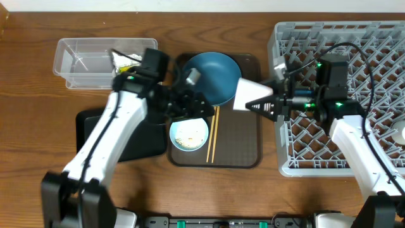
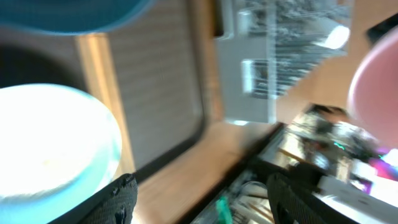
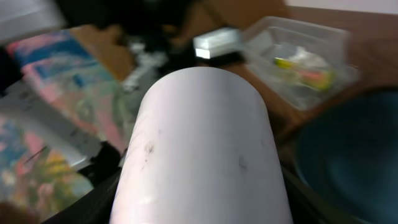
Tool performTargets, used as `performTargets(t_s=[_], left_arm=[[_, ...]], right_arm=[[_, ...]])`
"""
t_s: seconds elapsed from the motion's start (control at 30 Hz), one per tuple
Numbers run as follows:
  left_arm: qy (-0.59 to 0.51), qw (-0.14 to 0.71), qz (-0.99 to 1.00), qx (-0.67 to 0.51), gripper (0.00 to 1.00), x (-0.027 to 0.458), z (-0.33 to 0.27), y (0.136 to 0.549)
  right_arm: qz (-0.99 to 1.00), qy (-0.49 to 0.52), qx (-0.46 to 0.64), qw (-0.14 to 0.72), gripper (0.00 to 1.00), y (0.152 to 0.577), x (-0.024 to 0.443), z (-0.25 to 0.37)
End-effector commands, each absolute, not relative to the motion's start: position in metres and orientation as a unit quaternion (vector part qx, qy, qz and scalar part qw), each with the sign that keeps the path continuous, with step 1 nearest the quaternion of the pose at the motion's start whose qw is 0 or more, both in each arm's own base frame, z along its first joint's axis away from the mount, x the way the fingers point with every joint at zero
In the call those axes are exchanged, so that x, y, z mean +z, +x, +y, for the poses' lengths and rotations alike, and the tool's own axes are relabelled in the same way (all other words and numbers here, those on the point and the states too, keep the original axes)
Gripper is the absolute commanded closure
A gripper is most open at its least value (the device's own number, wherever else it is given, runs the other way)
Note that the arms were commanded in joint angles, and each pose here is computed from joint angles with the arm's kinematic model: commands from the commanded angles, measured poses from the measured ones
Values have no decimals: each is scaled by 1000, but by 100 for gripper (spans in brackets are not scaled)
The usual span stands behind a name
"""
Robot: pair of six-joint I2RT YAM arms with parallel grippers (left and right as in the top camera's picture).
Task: Sort waste into correct bins and load items into the dishwasher rack
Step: 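Carry the pink cup into the rack with the right gripper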
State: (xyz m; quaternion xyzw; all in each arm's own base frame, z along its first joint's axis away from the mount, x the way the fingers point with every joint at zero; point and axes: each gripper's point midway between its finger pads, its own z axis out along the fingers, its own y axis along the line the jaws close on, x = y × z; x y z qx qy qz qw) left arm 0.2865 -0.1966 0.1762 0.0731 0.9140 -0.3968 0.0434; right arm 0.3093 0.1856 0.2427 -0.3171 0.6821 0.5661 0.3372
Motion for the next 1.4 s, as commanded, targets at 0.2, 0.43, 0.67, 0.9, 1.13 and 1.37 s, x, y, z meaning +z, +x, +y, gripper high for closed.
performTargets(t_s=[0.2, 0.43, 0.67, 0.9, 1.13, 1.37], left_arm=[[46, 148, 956, -249, 29, 207, -115, 270], [33, 172, 965, -196, 29, 216, -92, 257], [34, 182, 963, -195, 29, 220, -91, 256], [34, 184, 963, -195, 29, 220, -91, 257], [34, 184, 963, -195, 29, 220, -91, 257], [37, 185, 963, -193, 29, 220, -91, 257]], right_arm=[[733, -217, 498, 410, 99, 334, 283, 127], [755, -126, 446, 463, 99, 341, 323, 73], [854, -7, 257, 452, 99, 350, 308, 6], [922, 116, 39, 366, 99, 327, 291, -70], [934, 215, -138, 250, 99, 300, 272, -137], [950, 248, -149, 120, 99, 294, 212, -160]])
